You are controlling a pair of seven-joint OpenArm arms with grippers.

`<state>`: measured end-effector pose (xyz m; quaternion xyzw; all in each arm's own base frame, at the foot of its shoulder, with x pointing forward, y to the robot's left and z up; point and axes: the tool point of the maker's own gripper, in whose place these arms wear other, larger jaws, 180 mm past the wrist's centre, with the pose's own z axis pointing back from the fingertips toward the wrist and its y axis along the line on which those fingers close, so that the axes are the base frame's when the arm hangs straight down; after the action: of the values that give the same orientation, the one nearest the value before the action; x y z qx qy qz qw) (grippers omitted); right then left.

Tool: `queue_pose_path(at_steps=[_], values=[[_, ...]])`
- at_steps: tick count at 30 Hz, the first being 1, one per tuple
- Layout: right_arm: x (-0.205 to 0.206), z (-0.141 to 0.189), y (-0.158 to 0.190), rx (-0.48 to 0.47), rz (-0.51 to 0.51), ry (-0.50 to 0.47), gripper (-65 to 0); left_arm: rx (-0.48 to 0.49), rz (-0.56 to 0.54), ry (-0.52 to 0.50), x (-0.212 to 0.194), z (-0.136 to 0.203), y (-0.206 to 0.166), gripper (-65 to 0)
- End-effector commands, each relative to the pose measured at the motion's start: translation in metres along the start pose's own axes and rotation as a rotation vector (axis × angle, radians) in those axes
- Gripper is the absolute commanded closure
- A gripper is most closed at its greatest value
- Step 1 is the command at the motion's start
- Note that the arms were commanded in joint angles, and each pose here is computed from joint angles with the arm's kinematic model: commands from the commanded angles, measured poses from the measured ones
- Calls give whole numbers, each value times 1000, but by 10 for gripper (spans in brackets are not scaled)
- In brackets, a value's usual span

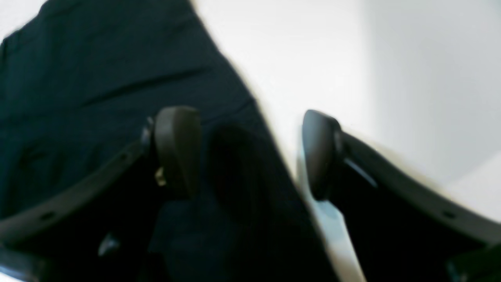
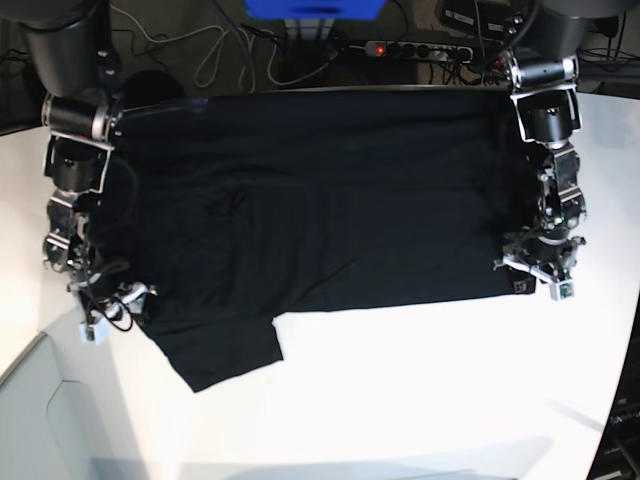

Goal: Fold the T-shirt properly
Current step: 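Reach both grippers down to the shirt's hem corners and grasp, then lift the hem and fold it over toward the collar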

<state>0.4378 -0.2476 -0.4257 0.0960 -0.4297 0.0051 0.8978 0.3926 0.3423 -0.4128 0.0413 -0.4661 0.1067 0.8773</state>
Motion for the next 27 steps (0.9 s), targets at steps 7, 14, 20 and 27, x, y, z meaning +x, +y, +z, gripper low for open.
queue_pose_path(at_steps=[7, 14, 20, 27], values=[[-29, -4, 15, 24, 86, 121, -179, 11, -4, -1, 7, 0, 7, -292], [-29, -3, 11, 18, 89, 122, -6, 20, 17, 58, -16, -4, 11, 0], [-20, 0, 7, 10, 94, 104, -3, 19, 20, 56, -15, -4, 11, 0], [3, 25, 22, 14, 225, 10, -2, -10, -37, -6, 9, 15, 0, 0]])
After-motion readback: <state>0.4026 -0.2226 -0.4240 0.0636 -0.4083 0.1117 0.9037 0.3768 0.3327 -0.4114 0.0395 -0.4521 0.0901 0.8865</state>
